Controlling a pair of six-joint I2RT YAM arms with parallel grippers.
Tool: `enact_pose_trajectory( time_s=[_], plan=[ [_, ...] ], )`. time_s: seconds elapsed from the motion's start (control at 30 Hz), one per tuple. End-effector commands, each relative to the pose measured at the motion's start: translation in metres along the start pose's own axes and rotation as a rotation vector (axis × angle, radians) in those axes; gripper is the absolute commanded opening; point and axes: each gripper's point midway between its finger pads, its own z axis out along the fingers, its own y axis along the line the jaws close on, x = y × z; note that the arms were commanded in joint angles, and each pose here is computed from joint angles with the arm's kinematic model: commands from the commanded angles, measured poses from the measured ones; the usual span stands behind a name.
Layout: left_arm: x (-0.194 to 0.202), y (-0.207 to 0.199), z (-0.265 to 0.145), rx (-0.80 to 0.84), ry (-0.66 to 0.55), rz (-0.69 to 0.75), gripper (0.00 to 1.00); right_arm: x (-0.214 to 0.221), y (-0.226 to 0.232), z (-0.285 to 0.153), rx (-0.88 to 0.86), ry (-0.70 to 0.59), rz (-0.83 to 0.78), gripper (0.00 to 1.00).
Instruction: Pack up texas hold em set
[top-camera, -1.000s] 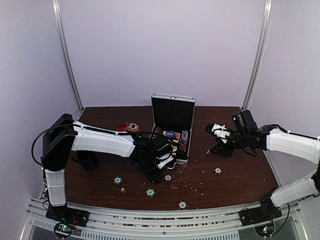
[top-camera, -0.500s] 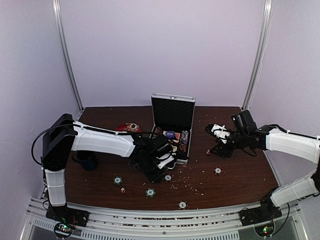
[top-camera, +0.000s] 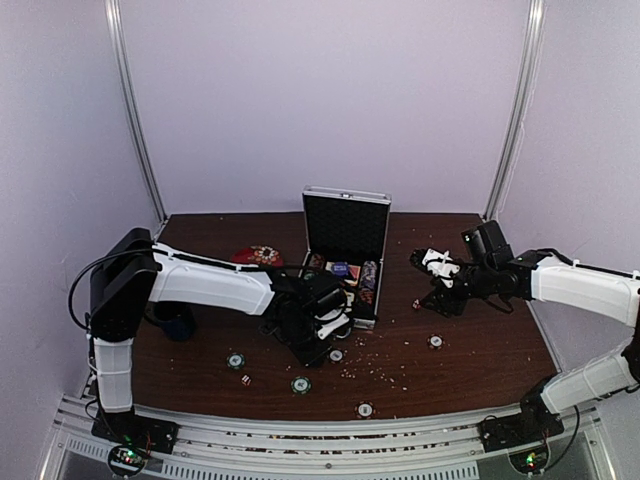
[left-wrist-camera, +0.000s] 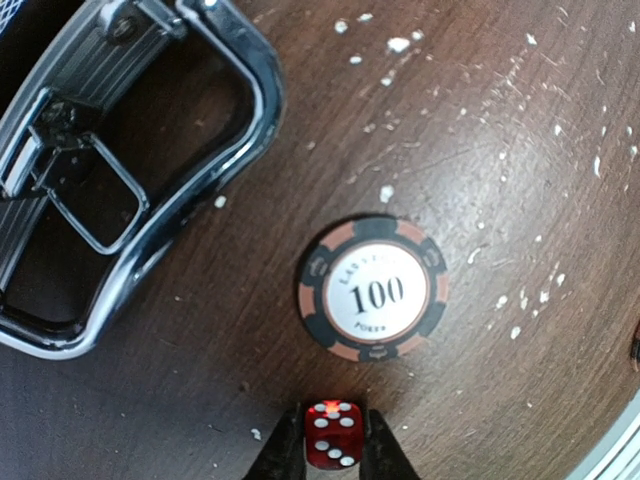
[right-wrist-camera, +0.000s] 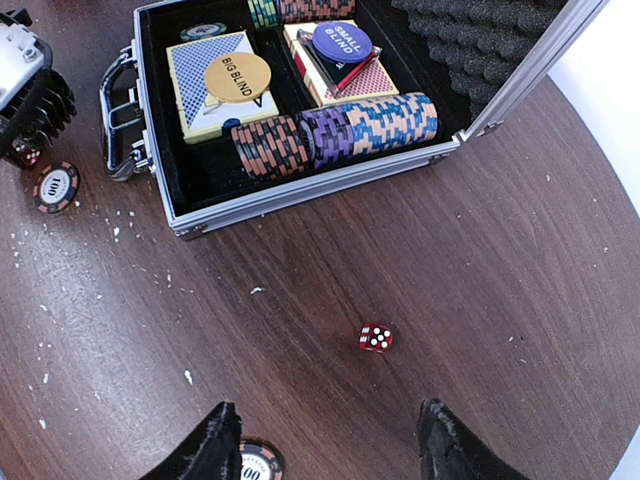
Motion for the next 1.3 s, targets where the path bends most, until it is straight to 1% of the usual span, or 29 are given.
enact_pose_trajectory(
  time_s=[0.0, 0.1, 0.17, 0.33, 0.43, 0.57, 0.67, 0.77, 0.87, 0.93, 1.07, 1.27],
  plan=[
    [-0.008, 0.0, -0.004, 0.007, -0.013, 0.005, 0.17, 0.004, -0.004, 0.002, 0.015, 0.018, 0.002, 0.6],
    [-0.014, 0.0, -0.012, 0.005, -0.038, 0.006, 0.12, 0.004, -0.004, 0.001, 0.016, 0.017, 0.002, 0.6],
    [-0.021, 0.0, -0.024, 0.0, -0.061, 0.008, 0.12, 0.004, -0.004, 0.002, 0.016, 0.018, 0.001, 0.6],
    [-0.051, 0.011, -0.069, -0.072, -0.164, 0.015, 0.1, 0.003, -0.005, 0.002, 0.016, 0.017, 0.0, 0.6],
    [-0.066, 0.028, -0.087, -0.117, -0.209, -0.009, 0.1, 0.004, -0.005, 0.002, 0.018, 0.019, -0.001, 0.6],
    [-0.091, 0.07, -0.097, -0.172, -0.296, -0.12, 0.11, 0.005, -0.007, 0.002, 0.03, 0.025, -0.001, 0.6],
    [-0.114, 0.097, -0.095, -0.158, -0.371, -0.192, 0.11, 0.005, -0.007, 0.002, 0.031, 0.025, -0.001, 0.6],
    [-0.135, 0.121, -0.085, -0.164, -0.419, -0.231, 0.11, 0.005, -0.008, 0.002, 0.036, 0.027, -0.004, 0.6],
    [-0.155, 0.137, -0.071, -0.173, -0.453, -0.234, 0.11, 0.006, -0.009, 0.002, 0.042, 0.029, -0.005, 0.6],
    [-0.167, 0.144, -0.07, -0.175, -0.478, -0.229, 0.1, 0.006, -0.009, 0.001, 0.041, 0.03, -0.006, 0.6],
    [-0.177, 0.151, -0.05, -0.153, -0.462, -0.225, 0.09, 0.006, -0.01, 0.001, 0.05, 0.031, -0.008, 0.6],
    [-0.166, 0.151, -0.025, -0.143, -0.409, -0.229, 0.08, 0.006, -0.011, 0.0, 0.057, 0.032, -0.009, 0.6]
  ],
)
